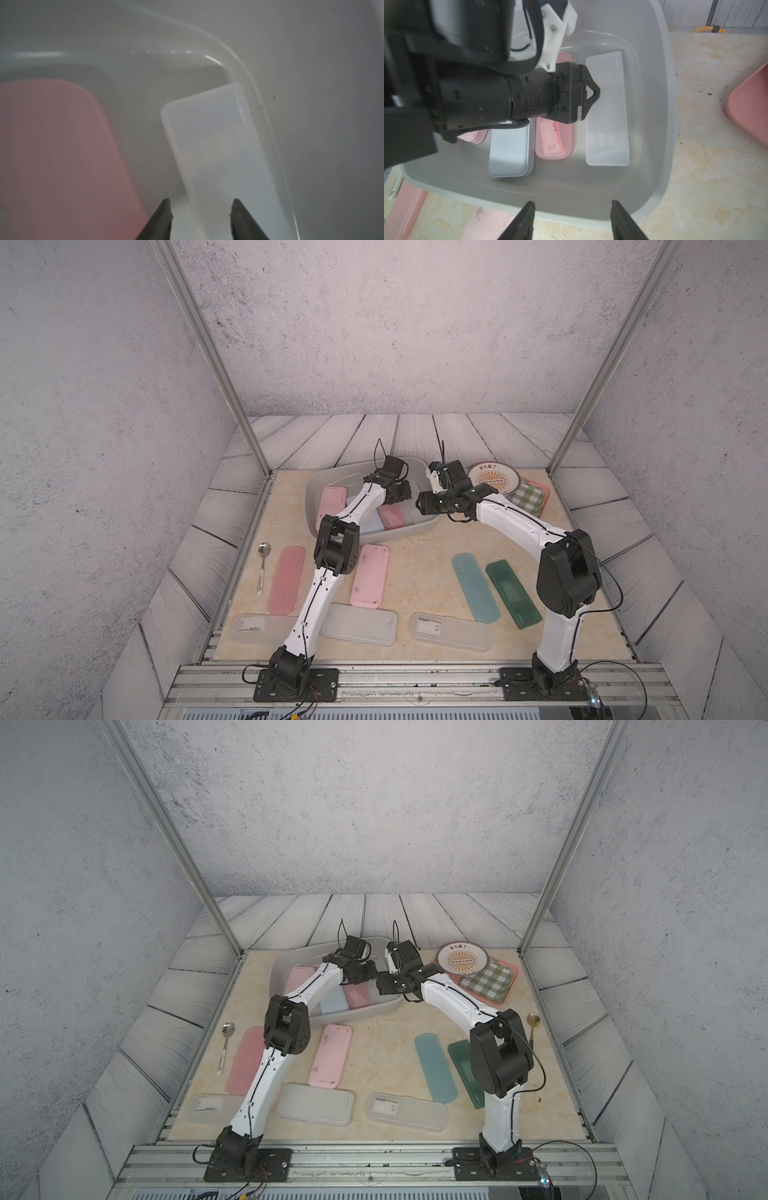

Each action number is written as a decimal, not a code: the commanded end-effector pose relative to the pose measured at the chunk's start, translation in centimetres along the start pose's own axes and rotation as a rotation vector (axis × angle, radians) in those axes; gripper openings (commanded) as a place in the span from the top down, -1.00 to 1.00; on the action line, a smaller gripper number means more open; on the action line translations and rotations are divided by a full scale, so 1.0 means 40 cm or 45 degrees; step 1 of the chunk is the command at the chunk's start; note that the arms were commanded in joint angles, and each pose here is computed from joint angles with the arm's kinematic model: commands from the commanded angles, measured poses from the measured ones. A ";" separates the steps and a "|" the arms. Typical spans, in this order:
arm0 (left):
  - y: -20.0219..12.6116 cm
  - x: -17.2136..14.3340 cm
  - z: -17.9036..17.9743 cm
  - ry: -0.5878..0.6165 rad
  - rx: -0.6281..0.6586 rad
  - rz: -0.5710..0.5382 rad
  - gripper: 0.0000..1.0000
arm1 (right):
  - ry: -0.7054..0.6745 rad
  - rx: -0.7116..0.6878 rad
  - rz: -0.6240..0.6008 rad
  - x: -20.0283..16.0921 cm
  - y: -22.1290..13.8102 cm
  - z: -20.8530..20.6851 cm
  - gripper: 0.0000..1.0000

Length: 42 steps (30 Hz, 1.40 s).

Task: Put the pencil case into the storage box
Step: Adjust the pencil case in the storage box.

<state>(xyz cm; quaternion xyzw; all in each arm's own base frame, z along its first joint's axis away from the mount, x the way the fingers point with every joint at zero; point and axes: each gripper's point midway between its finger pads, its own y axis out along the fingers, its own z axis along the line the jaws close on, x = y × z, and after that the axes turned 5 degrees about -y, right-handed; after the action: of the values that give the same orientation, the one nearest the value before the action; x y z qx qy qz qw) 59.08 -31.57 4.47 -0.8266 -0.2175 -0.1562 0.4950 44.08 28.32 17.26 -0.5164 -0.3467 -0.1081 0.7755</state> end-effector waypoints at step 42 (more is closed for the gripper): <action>-0.870 -0.102 0.329 0.013 0.167 -0.144 -0.01 | -0.120 -0.177 0.000 0.065 0.248 -0.083 -0.33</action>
<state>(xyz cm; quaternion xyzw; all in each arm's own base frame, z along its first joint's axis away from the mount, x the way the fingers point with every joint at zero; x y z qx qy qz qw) 40.96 -7.29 26.02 -0.7752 -0.3092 -0.2110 0.5088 51.41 30.91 13.01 -0.5388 -0.3703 -0.1132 0.7482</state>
